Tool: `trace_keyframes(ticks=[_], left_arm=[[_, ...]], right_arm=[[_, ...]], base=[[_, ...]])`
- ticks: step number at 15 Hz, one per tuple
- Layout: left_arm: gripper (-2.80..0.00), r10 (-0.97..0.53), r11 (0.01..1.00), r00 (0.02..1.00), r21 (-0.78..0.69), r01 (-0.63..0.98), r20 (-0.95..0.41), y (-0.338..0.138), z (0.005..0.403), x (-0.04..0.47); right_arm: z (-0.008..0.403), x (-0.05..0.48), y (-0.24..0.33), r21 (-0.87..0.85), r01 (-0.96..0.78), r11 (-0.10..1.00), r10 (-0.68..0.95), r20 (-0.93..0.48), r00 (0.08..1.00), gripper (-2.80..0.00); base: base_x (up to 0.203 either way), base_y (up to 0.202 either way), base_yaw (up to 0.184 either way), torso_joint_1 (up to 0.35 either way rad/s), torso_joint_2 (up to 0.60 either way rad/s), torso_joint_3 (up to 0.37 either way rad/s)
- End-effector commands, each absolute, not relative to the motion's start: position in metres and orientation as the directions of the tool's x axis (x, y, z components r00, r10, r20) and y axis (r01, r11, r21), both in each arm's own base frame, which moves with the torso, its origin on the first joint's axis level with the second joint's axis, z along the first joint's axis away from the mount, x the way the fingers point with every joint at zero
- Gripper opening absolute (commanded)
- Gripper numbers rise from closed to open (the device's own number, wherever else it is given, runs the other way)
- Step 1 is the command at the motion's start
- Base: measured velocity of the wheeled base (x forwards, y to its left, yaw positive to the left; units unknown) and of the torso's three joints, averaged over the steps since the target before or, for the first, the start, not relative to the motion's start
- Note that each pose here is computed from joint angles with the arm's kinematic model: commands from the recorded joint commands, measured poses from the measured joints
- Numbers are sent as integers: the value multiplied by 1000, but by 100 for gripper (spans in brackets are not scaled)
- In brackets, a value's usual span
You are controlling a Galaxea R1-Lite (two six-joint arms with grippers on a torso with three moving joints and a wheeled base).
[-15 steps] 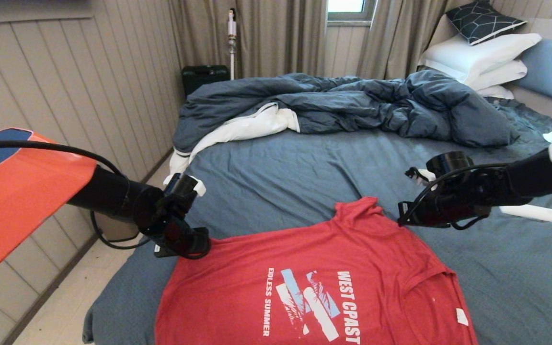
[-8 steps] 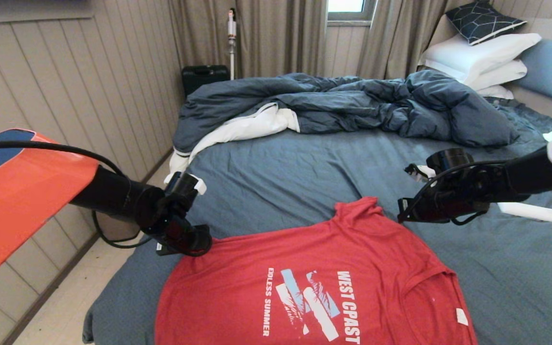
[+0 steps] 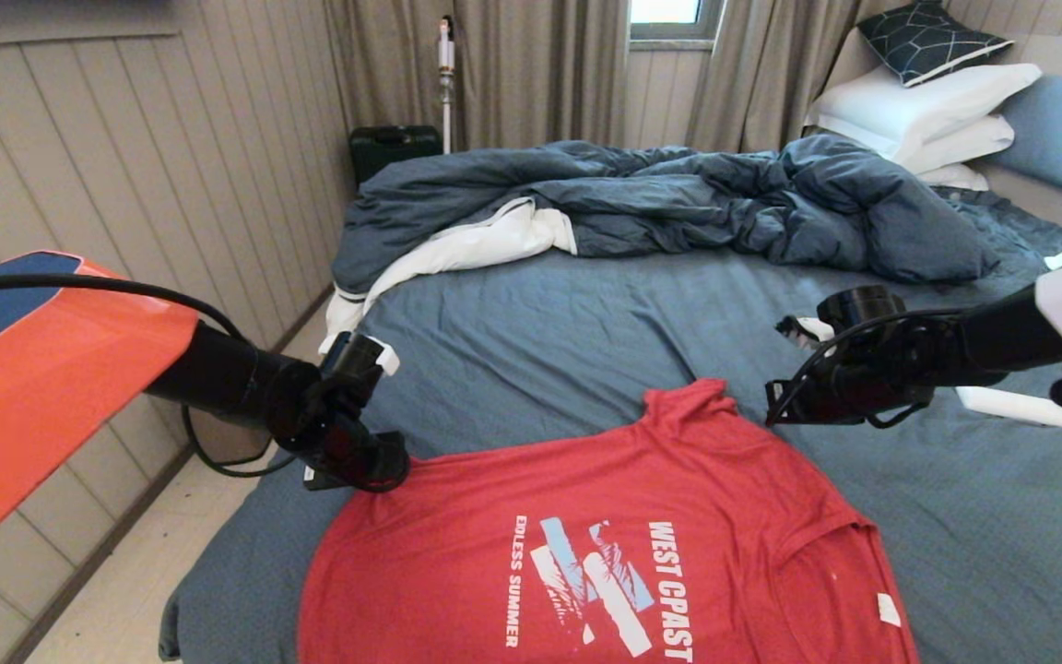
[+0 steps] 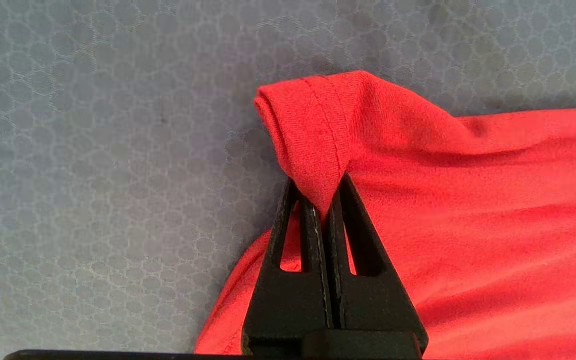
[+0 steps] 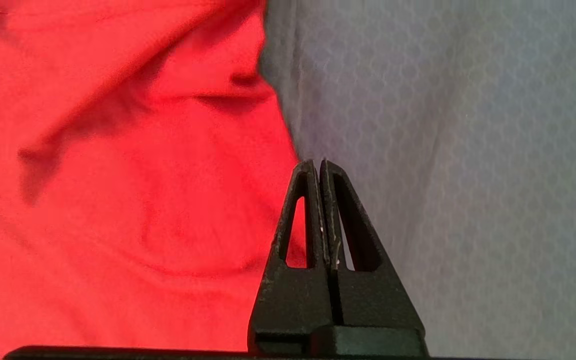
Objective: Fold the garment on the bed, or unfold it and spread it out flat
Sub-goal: Unford the red T-shirt
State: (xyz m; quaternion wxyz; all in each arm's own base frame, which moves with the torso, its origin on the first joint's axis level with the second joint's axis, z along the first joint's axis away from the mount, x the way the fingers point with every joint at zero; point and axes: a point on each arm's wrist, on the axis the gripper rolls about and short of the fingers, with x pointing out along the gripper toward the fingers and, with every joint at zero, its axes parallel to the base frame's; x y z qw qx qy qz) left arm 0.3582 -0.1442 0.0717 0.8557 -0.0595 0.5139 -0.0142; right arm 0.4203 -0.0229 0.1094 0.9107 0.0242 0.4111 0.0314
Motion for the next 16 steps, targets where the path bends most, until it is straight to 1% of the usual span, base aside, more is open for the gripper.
trace_keyframes(ticks=[1, 3, 8, 9, 13, 16], left_arm=[[-280, -82, 993, 470, -113, -39, -879, -144, 71, 358], [-280, -81, 993, 470, -113, -39, -879, -144, 71, 358], [-280, -80, 993, 471, -113, -41, -879, -144, 71, 358], [-280, -82, 993, 470, -114, -40, -879, -145, 71, 358], [-280, -82, 993, 472, -115, -40, -878, -145, 71, 358], [-280, -81, 993, 470, -114, -40, -879, -144, 71, 358]], right_arm=[[107, 426, -23, 69, -42, 997, 79, -755, 651, -280], [101, 427, -19, 71, -51, 996, 87, -776, 624, -280], [101, 426, -18, 68, -50, 996, 84, -777, 624, -280], [103, 427, -18, 64, -49, 997, 80, -774, 629, 0], [113, 428, -18, 75, -43, 996, 85, -756, 649, 0], [104, 430, -16, 69, -52, 996, 87, -768, 634, 0]], base=[[0, 0, 0, 0, 0, 0], [0, 0, 0, 0, 0, 0], [0, 0, 0, 0, 0, 0], [0, 0, 0, 0, 0, 0], [0, 0, 0, 0, 0, 0], [0, 0, 0, 0, 0, 0]])
